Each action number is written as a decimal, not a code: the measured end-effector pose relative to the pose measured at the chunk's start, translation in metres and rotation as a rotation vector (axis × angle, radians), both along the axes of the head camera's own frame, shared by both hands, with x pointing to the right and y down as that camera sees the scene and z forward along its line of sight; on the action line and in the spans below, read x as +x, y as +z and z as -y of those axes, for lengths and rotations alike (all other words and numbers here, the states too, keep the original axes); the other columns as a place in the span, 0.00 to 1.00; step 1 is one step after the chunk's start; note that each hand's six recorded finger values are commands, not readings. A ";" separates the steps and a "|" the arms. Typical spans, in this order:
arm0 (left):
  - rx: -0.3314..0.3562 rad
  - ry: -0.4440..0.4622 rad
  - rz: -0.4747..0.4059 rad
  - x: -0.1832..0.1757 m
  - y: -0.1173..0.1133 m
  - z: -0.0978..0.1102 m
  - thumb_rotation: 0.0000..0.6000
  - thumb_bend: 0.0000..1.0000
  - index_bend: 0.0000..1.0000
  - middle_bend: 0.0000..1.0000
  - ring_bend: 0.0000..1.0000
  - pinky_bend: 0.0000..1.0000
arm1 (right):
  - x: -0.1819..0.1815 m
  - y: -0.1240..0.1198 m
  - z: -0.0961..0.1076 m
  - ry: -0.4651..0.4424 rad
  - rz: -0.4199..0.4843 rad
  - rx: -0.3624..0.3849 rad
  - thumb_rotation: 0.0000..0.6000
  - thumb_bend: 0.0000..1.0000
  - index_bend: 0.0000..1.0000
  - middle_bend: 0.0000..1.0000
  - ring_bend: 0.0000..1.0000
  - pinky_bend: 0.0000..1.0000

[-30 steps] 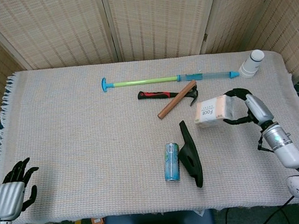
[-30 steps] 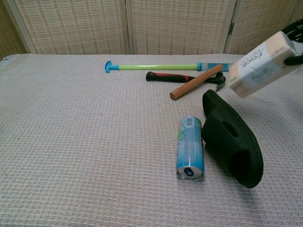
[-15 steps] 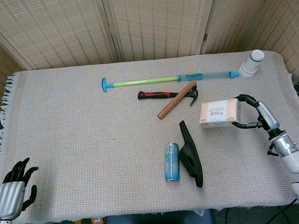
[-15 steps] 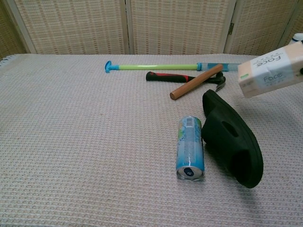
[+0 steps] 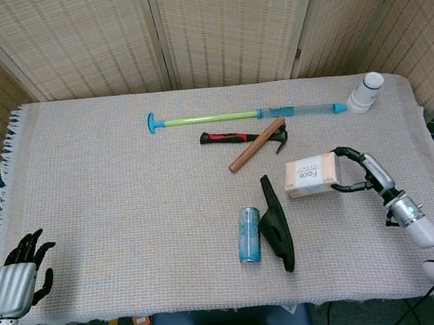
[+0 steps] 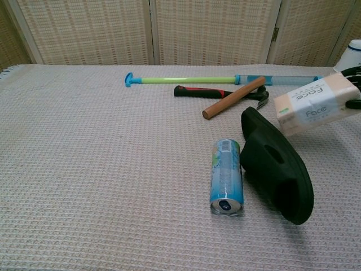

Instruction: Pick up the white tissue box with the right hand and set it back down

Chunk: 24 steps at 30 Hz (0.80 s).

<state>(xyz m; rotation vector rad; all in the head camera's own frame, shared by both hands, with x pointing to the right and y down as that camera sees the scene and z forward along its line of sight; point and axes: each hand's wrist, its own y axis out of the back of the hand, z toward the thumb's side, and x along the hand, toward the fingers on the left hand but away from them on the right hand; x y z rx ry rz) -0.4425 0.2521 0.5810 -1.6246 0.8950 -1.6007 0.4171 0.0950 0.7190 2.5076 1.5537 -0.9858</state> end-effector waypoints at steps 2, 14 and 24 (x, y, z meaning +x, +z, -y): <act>-0.001 -0.002 0.001 0.000 0.000 0.000 1.00 0.53 0.23 0.00 0.00 0.18 | 0.000 0.002 0.000 -0.003 -0.008 -0.002 1.00 0.36 0.44 0.37 0.27 0.00; -0.011 -0.002 0.010 -0.001 0.003 0.000 1.00 0.53 0.23 0.00 0.00 0.18 | 0.010 0.013 -0.003 -0.052 -0.164 -0.005 1.00 0.37 0.42 0.37 0.27 0.00; -0.014 0.003 0.009 0.001 0.005 -0.001 1.00 0.53 0.23 0.00 0.00 0.18 | 0.019 0.015 -0.003 -0.119 -0.270 -0.039 1.00 0.37 0.36 0.37 0.24 0.00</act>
